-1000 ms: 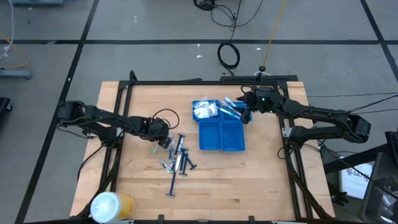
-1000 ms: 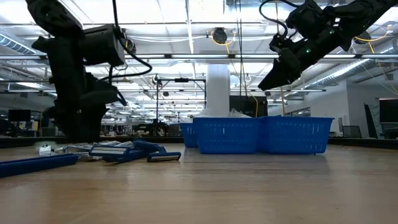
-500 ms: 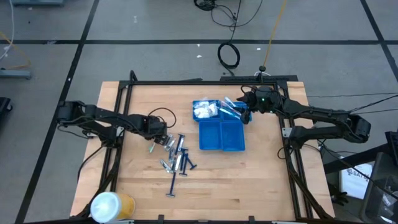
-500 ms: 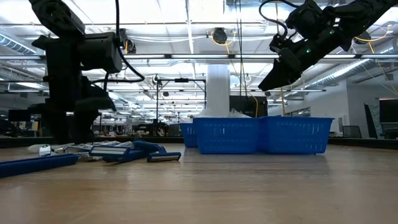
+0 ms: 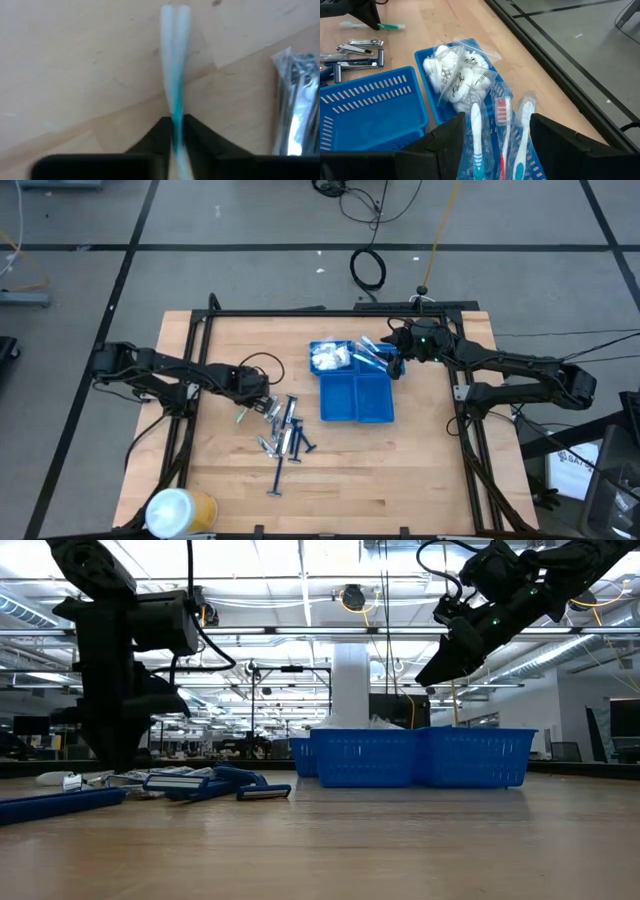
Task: Pick & Place Travel size toiletries
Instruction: Put the green toothbrush into the top right blue basket
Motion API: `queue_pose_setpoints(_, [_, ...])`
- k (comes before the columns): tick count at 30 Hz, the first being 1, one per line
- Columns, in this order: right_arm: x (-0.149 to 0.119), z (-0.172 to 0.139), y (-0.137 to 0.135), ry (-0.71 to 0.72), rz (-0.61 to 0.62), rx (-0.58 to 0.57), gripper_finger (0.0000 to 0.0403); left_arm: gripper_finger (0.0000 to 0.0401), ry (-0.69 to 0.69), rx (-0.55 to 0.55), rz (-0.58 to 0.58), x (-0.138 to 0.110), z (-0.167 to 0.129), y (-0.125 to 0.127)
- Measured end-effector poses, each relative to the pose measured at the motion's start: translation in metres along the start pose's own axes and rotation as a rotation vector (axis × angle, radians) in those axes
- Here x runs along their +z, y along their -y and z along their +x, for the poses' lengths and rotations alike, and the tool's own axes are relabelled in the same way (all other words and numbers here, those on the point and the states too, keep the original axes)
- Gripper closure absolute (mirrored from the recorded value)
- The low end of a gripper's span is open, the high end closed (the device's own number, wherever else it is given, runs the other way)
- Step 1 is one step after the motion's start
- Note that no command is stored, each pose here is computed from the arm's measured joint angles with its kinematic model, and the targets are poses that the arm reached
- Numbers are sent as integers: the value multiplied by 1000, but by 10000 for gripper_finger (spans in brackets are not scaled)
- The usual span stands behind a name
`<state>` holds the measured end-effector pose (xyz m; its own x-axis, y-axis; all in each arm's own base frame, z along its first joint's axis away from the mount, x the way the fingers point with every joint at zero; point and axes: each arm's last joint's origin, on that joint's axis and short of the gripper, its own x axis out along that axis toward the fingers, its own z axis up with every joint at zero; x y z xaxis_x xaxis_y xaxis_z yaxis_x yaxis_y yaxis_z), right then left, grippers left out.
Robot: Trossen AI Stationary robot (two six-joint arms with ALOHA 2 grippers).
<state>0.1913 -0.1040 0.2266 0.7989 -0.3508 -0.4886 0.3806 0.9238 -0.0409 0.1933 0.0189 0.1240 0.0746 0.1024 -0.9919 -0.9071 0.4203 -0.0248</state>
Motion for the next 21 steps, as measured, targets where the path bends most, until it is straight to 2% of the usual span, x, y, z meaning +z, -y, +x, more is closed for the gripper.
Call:
queue_pose_setpoints(2, [0, 0, 0, 0, 4, 0, 193, 387, 9, -7, 15, 3, 0, 0])
queue_pose_setpoints(5, [0, 0, 0, 1, 6, 0, 193, 382, 36, -20, 70, 7, -6, 3])
queue_pose_setpoints(8, [2, 0, 0, 23, 29, -1, 193, 392, 125, -31, 146, 16, -24, 10])
queue_pose_setpoints(12, [10, 0, -3, 105, 50, 8, 193, 390, 394, -154, 245, 37, -75, 31])
queue_pose_setpoints(15, [16, 2, -11, 165, 31, 41, 193, 392, 591, -267, 364, 49, -111, 46])
queue_pose_setpoints(19, [24, 11, -27, 251, 8, 139, 193, 393, 950, -423, 529, 60, -149, 67])
queue_pose_setpoints(21, [26, 19, -38, 299, -13, 201, 193, 392, 1081, -482, 595, 64, -158, 74])
